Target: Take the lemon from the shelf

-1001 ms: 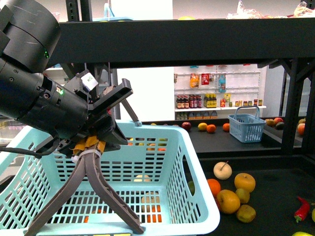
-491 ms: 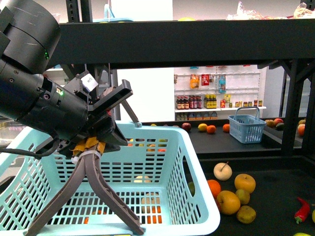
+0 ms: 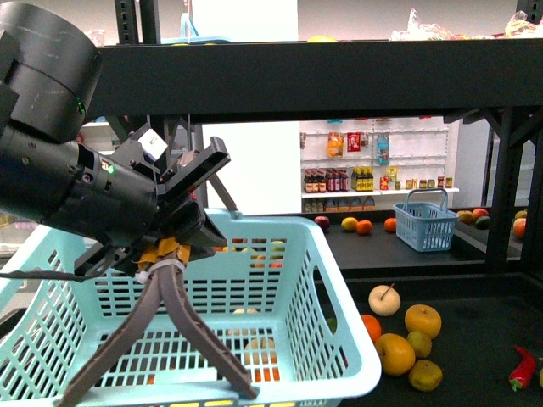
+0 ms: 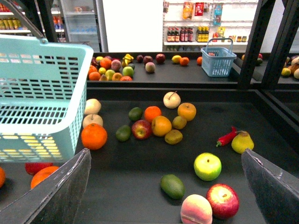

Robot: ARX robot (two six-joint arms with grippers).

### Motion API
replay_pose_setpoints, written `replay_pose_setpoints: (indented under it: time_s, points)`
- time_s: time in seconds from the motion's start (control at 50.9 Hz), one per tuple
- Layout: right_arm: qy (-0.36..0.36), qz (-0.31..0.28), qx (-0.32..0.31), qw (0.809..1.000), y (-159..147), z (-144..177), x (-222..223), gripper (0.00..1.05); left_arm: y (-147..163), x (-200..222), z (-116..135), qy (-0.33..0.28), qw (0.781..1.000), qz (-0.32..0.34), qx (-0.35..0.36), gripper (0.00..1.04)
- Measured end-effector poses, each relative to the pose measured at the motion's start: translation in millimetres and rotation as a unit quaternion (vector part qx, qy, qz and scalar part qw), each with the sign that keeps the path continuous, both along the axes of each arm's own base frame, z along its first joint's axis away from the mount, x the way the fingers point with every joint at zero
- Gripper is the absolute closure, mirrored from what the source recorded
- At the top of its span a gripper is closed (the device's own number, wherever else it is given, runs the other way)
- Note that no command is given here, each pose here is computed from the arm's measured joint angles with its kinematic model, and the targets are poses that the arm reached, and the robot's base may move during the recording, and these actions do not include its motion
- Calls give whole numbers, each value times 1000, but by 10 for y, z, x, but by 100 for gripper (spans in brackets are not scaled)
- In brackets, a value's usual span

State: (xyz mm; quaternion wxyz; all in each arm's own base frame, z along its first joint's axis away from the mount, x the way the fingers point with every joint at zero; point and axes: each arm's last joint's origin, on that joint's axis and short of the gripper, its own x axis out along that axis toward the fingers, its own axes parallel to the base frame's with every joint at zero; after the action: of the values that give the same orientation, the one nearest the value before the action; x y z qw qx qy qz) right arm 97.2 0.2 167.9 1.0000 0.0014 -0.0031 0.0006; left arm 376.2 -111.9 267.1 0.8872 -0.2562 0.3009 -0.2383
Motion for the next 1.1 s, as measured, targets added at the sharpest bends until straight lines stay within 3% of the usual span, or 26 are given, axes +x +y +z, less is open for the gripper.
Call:
replay_pose_setpoints:
  time_s: [0.157,0.334,0.53,0.884,1.1]
  points:
    - [0,0,0,1000,0,0,0,8,146,55,98,-23,998,51,-38,89]
    - [-1,1,0,1000,0,1,-1,8,549,136,278,-13,974,193,-115,89]
    - [-1,1,0,1000,0,1,-1,8,1161,189,418,-25,918,362,-161,89]
    - [-1,1,0,1000,0,1,-1,8,2132,251,650,-57,799,536,-267,89]
    - [-1,1,0,1000,0,1,-1,8,2426,317,490,12,767,584,-264,89]
